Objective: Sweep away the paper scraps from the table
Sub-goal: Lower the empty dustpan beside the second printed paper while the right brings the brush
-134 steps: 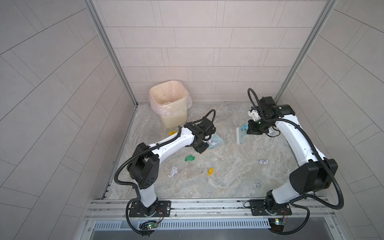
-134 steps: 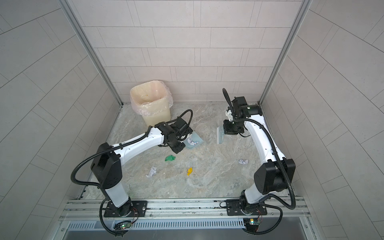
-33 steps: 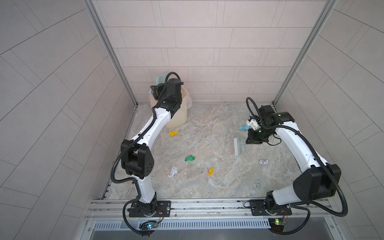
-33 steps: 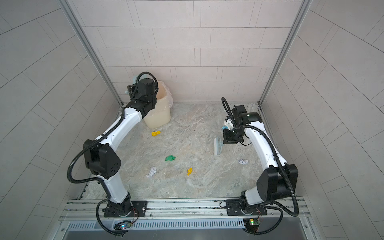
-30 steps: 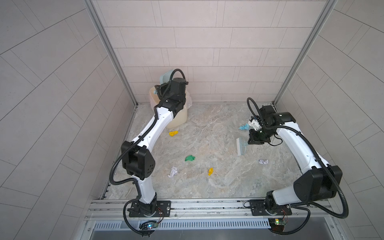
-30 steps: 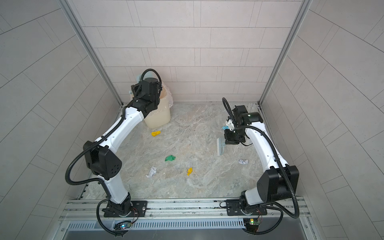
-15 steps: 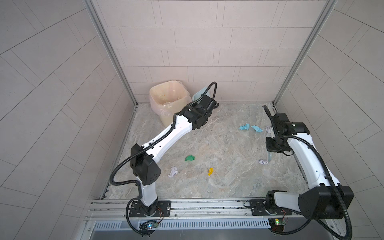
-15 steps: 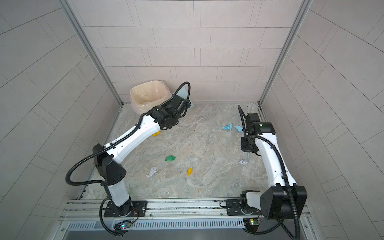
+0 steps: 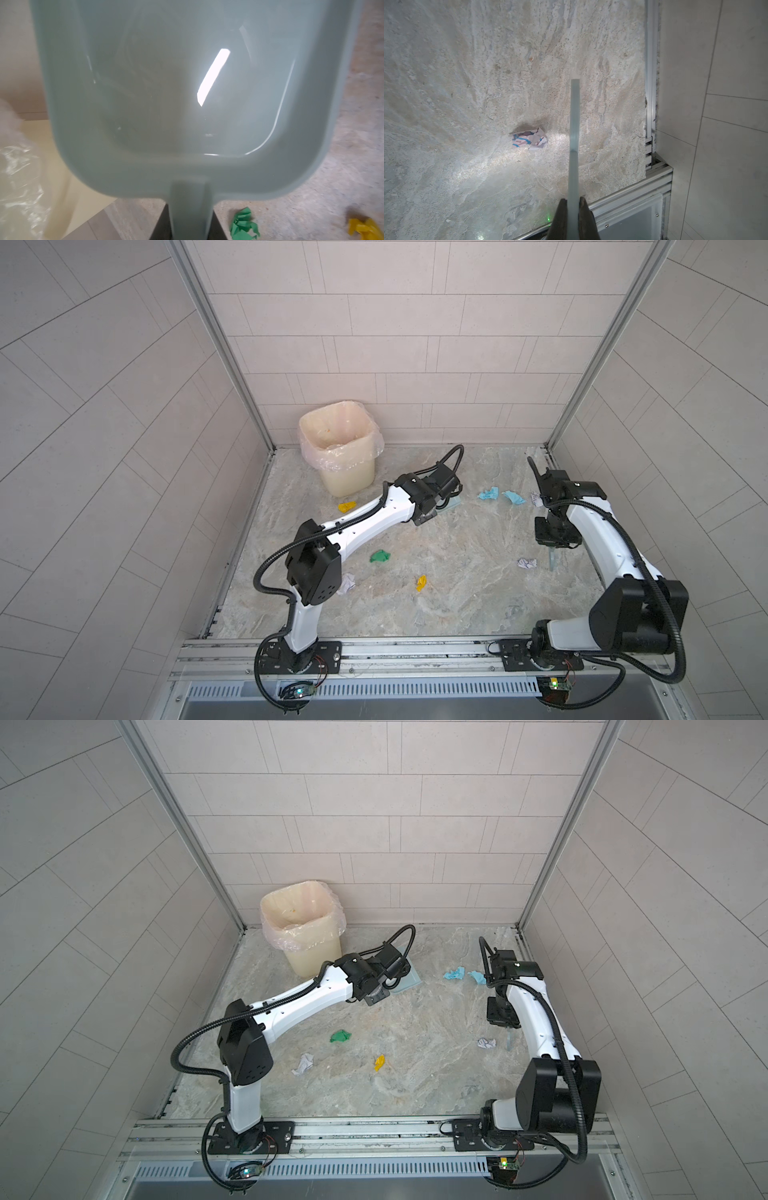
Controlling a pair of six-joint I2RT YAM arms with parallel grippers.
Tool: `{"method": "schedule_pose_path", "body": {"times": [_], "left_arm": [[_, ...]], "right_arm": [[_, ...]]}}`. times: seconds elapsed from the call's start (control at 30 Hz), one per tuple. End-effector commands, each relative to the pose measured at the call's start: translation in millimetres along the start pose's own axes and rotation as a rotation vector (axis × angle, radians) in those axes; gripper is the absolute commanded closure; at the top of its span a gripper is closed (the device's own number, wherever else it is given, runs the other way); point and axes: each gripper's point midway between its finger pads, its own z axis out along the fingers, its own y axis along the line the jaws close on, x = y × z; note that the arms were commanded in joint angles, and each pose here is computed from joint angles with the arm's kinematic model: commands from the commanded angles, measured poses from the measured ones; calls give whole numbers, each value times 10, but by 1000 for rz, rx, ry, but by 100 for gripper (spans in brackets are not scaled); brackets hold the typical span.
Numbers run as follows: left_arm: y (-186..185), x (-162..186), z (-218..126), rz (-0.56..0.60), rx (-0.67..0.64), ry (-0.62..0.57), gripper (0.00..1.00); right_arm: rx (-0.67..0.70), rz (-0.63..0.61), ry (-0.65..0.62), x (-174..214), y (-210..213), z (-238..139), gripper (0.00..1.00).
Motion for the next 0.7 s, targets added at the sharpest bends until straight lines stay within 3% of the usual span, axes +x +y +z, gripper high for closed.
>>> {"method": "schedule_pose_path", "body": {"times": [0.0,0.27,0.67], "left_arm": [[-393,48,44,-6,145,18,100],[-977,167,134,60,285,37,100],[-1462,417,97,107,440,85,100]], "right_arm": [[-78,23,39,71,162,39,100],[-159,-62,44,147,531,-29,100],[-278,-196,5,225,1059,-298,100]]}}
